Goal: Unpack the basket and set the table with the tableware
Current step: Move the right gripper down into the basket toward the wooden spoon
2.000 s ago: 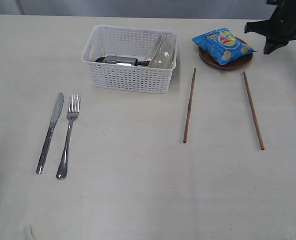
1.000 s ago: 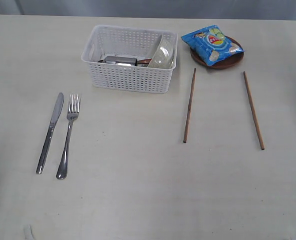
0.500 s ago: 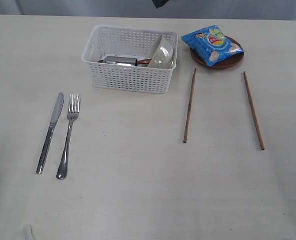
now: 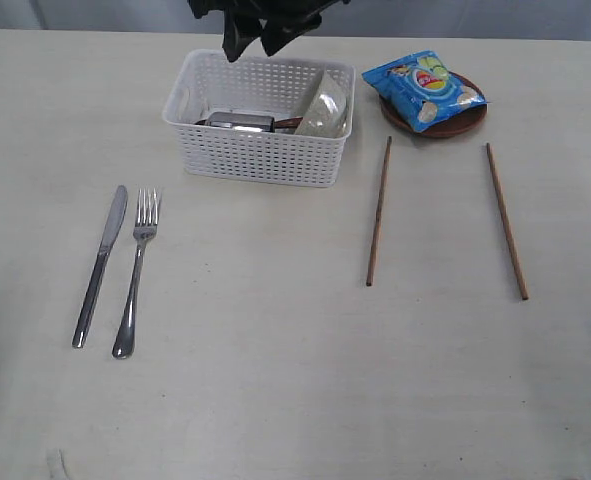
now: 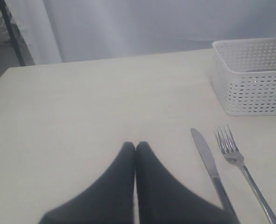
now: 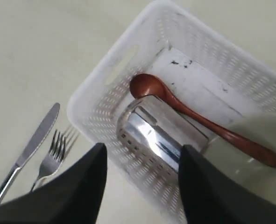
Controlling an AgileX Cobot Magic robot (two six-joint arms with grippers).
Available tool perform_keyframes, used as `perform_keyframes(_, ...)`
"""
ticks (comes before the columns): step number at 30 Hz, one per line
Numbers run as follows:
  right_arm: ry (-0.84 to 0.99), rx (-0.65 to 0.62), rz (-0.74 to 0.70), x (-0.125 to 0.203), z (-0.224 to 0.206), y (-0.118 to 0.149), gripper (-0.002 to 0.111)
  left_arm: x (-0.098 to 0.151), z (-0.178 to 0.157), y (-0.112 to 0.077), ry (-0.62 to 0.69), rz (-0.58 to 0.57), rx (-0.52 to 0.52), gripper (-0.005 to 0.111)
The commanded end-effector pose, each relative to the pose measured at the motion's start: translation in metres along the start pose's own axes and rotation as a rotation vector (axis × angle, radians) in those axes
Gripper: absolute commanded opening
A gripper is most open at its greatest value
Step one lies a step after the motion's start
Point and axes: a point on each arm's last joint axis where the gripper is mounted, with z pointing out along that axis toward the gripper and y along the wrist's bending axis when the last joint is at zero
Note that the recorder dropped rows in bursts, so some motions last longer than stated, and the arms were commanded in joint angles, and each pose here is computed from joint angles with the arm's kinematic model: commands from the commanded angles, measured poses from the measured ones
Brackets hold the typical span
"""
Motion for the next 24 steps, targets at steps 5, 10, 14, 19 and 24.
perform_keyframes(5, 0.049, -0.041, 0.191, 0.009, 0.059, -0.01, 0.045, 0.001, 0.0, 0.0, -0.001, -0.001, 0.006, 0.0)
perform_keyframes(10, 0.062, 0.057, 0.249, 0.013, 0.066, -0.02, 0.045, 0.001, 0.0, 0.0, -0.001, -0.001, 0.006, 0.0)
perform_keyframes(14, 0.128, 0.104, 0.273, 0.013, 0.059, -0.022, 0.045, 0.001, 0.0, 0.0, -0.001, -0.001, 0.006, 0.0)
perform_keyframes(19, 0.153, 0.14, 0.315, 0.013, 0.058, -0.025, 0.045, 0.001, 0.0, 0.0, -0.001, -0.001, 0.006, 0.0)
perform_keyframes(24, 0.209, 0.136, 0.34, 0.021, 0.075, -0.029, 0.045, 0.001, 0.0, 0.0, -0.001, 0.003, 0.005, 0.0)
